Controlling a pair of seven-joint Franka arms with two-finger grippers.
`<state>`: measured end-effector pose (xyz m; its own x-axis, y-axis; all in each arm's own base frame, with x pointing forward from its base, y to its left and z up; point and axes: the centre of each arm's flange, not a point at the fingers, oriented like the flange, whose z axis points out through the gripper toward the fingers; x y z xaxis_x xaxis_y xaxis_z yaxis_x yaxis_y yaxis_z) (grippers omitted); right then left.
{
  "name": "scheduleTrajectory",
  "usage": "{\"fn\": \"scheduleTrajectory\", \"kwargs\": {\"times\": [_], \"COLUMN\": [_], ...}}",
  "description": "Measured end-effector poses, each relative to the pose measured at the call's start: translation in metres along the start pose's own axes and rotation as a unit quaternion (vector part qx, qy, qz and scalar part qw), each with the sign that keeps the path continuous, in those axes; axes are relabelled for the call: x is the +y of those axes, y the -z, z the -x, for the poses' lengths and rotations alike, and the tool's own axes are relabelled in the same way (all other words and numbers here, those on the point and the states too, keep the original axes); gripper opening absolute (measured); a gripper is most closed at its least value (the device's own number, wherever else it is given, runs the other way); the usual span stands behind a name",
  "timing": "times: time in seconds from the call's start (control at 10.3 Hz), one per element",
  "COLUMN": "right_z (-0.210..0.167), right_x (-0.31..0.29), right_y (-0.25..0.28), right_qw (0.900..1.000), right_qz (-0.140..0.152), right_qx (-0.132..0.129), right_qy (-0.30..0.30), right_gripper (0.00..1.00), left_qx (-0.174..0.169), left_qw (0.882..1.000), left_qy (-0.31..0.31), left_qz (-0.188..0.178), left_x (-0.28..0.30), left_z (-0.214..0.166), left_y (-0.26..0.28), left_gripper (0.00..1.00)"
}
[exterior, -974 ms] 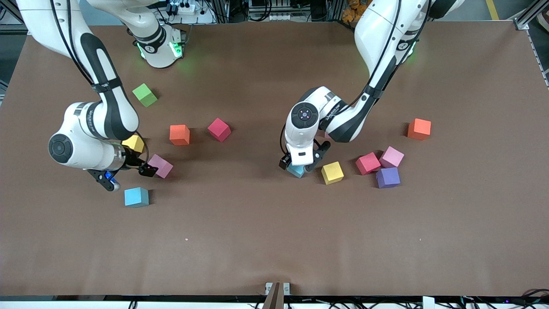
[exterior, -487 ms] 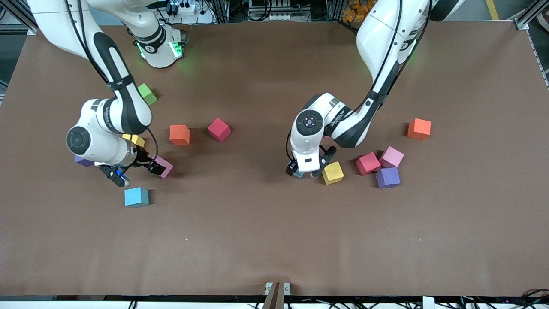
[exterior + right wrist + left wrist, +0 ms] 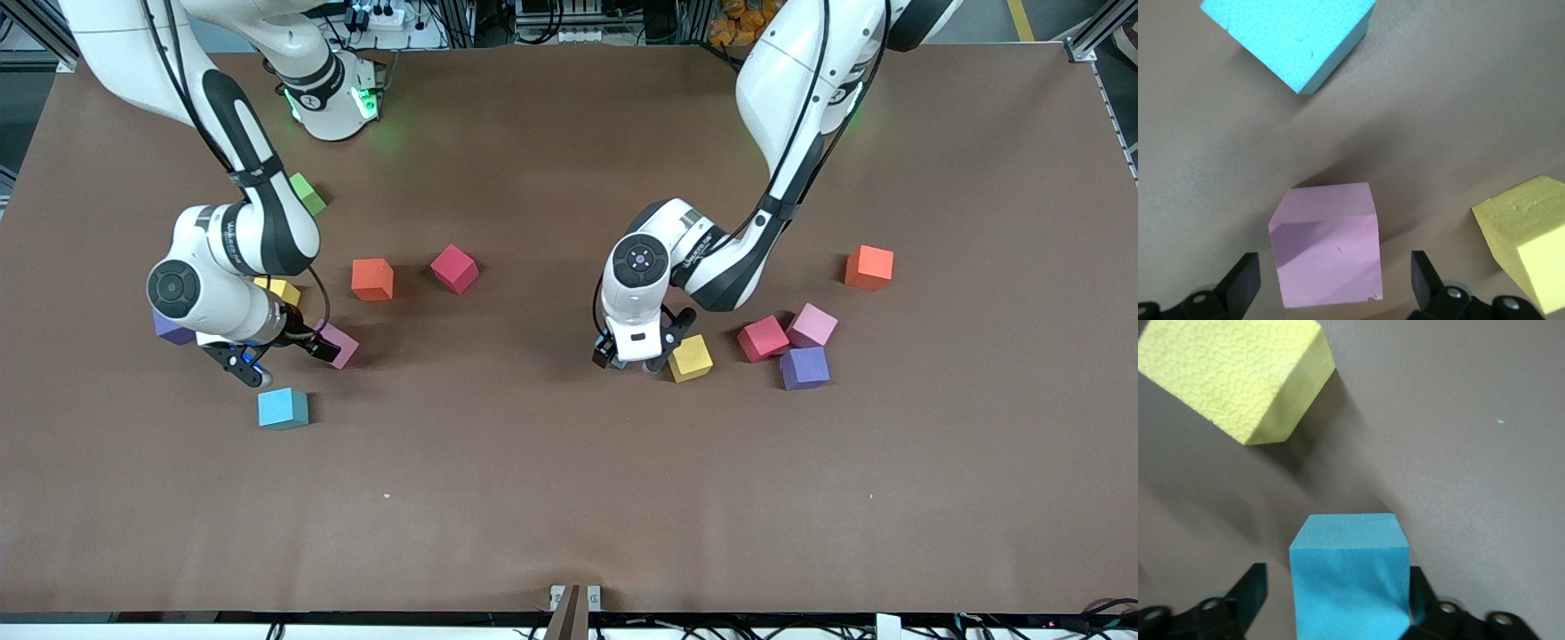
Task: Form number 2 with 11 blocks
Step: 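Grasp and lift the cyan block with the left gripper while right grasps pink, then carry the cyan block to the open table area and release it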
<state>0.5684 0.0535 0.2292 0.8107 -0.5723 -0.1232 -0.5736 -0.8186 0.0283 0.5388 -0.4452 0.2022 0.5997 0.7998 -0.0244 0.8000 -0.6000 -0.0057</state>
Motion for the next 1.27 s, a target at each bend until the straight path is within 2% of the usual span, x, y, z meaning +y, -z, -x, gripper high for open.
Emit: {"fn": "scheduleTrajectory", "kwargs": {"times": [0.1,0.19,0.39,0.58,0.78,0.97,1.07,1.27], "right_z": [0.0,0.001,0.0,0.0,0.001,0.005,0.007,0.008], "right_x": [0.0,0.001,0.001,0.002,0.003,0.002,0.0,-0.001], "right_y": [-0.002,-0.004,-0.012,-0.023,-0.029,-0.037,-0.04,-0.041], "right_qw": [1.0,1.0,1.0,1.0,1.0,1.0,1.0,1.0], "right_qz": [0.0,0.001,-0.001,0.0,0.003,0.007,0.008,0.008], "right_qx": [0.0,0.001,0.007,0.008,0.006,0.003,0.003,0.003], "right_qy": [0.001,0.001,0.002,0.002,0.002,0.006,0.008,0.01], "right_gripper": [1.0,1.0,1.0,1.0,1.0,1.0,1.0,1.0], "left_qx": [0.001,0.001,-0.007,-0.023,-0.036,-0.046,-0.052,-0.067], "left_qw": [1.0,1.0,0.999,0.997,0.988,0.974,0.962,0.926], "left_qy": [-0.009,-0.016,-0.03,-0.074,-0.148,-0.221,-0.267,-0.368], "left_qz": [0.001,0.004,0.018,0.017,0.001,-0.02,-0.029,-0.044], "left_x": [0.0,0.003,0.007,-0.004,-0.042,-0.083,-0.098,-0.128], "left_z": [0.0,0.0,0.015,0.06,0.118,0.167,0.189,0.224], "left_y": [-0.002,0.001,0.019,0.053,0.072,0.07,0.065,0.054], "left_gripper": [0.69,0.59,0.57,0.57,0.57,0.55,0.55,0.55]}}
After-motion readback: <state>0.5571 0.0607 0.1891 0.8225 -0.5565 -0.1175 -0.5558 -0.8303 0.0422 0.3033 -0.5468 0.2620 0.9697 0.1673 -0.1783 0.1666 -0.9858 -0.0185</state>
